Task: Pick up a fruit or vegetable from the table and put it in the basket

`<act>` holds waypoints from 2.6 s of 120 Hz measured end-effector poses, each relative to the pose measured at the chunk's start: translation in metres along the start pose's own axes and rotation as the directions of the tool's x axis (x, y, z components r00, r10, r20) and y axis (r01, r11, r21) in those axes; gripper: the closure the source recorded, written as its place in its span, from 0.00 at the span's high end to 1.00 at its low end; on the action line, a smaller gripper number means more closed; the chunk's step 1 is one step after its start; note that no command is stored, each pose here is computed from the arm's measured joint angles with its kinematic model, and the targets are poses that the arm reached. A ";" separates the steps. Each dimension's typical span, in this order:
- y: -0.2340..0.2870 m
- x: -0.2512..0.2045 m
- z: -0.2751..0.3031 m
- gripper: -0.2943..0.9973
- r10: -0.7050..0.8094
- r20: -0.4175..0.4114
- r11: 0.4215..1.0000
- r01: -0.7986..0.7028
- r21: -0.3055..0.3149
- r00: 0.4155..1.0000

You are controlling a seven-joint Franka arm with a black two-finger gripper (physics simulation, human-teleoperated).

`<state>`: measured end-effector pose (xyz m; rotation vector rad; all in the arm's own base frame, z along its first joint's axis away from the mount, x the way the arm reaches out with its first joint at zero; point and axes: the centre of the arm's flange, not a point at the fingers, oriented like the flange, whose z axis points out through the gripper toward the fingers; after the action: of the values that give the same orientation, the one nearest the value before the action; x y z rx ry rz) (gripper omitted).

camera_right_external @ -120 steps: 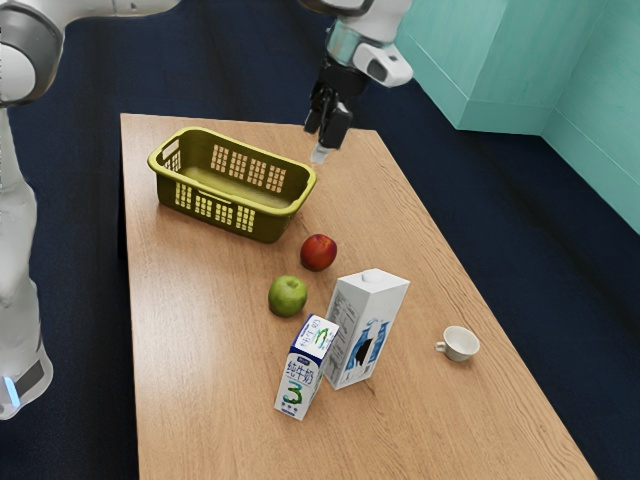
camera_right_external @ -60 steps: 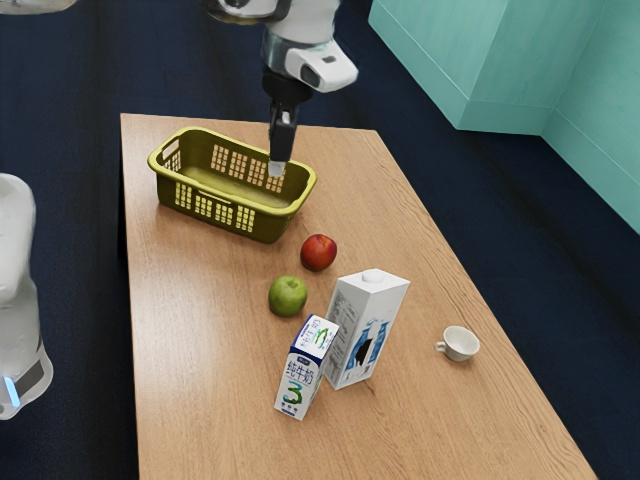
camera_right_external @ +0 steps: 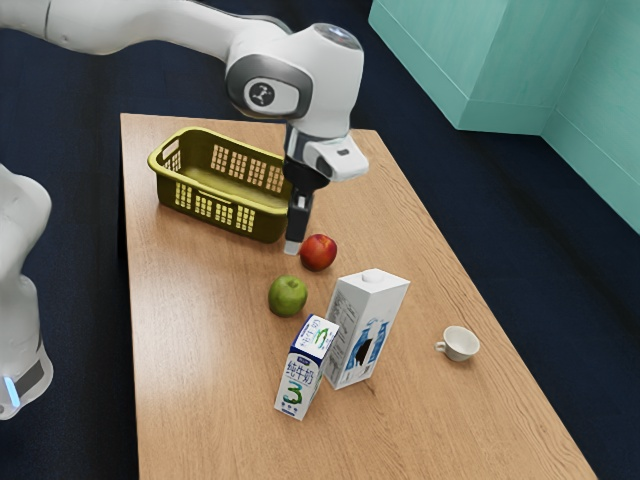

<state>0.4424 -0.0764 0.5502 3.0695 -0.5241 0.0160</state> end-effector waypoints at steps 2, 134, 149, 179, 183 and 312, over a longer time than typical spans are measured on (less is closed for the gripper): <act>0.003 0.000 0.001 0.76 0.012 0.003 1.000 -0.012 -0.001 1.000; 0.001 0.040 0.114 0.76 -0.031 0.159 0.997 0.042 -0.068 0.987; -0.002 0.036 0.130 0.76 -0.045 0.188 0.996 0.059 -0.072 0.981; -0.017 0.037 0.126 0.51 -0.057 0.161 0.998 0.062 -0.029 0.985; -0.018 0.038 0.124 0.50 -0.057 0.152 0.998 0.061 -0.024 0.987; -0.158 -0.064 -0.051 0.51 -0.282 0.241 0.959 0.278 0.051 0.929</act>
<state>0.4339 0.0952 0.5957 3.1476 -0.0834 -0.3733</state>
